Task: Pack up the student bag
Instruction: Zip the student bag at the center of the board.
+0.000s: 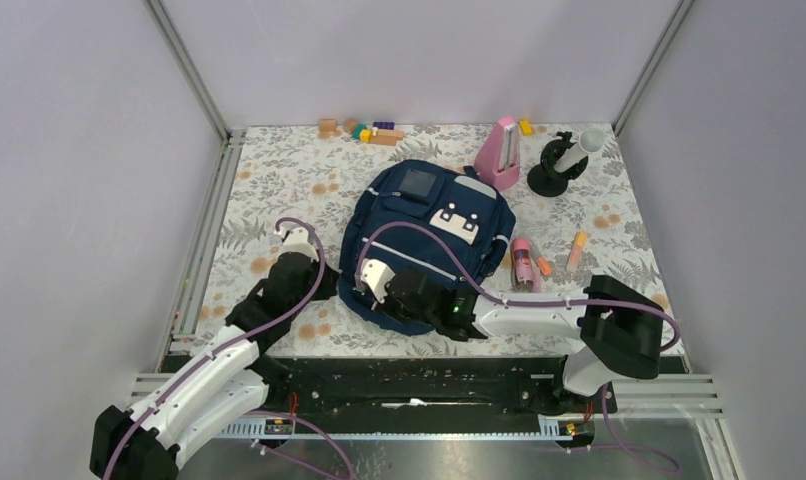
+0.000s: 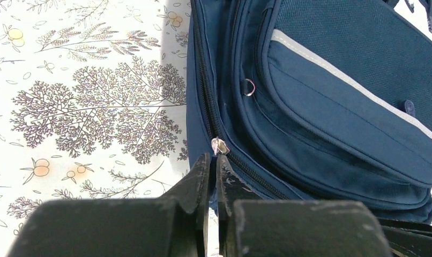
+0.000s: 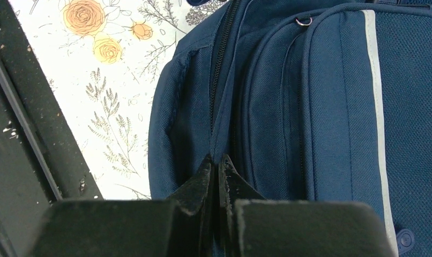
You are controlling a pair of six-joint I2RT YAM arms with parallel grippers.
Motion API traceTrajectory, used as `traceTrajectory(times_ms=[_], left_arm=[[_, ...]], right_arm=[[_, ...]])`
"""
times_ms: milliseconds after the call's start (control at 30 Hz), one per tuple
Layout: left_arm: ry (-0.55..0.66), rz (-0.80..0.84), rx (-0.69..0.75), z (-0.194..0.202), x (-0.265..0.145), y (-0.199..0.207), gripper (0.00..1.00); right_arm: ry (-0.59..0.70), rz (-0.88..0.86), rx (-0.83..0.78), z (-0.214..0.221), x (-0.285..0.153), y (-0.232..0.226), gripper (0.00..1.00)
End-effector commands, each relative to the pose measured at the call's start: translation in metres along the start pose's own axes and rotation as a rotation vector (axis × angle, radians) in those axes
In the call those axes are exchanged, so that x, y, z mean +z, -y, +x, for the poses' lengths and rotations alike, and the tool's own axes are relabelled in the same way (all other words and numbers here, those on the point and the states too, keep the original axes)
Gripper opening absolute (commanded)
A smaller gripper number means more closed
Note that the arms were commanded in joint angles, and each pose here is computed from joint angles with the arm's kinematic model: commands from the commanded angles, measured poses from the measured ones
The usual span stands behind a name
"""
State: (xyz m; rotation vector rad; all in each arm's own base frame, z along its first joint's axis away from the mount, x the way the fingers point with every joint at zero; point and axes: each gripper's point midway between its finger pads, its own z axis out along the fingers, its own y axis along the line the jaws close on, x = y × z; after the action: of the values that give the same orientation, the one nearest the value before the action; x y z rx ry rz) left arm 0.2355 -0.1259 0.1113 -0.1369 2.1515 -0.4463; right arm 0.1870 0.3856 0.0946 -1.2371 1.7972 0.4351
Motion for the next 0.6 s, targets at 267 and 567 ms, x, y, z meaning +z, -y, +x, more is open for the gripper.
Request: traceTrajectory(times_ms=[267, 567], left_arm=[[0.094, -0.095, -0.007, -0.022, 0.007, -0.014, 0.0], [0.077, -0.094, -0.006, -0.021, 0.012, -0.012, 0.0]], right_arm=[[0.035, -0.115, 0.011, 0.002, -0.031, -0.022, 0.0], [0.006, -0.143, 0.012, 0.018, -0.039, -0.034, 0.0]])
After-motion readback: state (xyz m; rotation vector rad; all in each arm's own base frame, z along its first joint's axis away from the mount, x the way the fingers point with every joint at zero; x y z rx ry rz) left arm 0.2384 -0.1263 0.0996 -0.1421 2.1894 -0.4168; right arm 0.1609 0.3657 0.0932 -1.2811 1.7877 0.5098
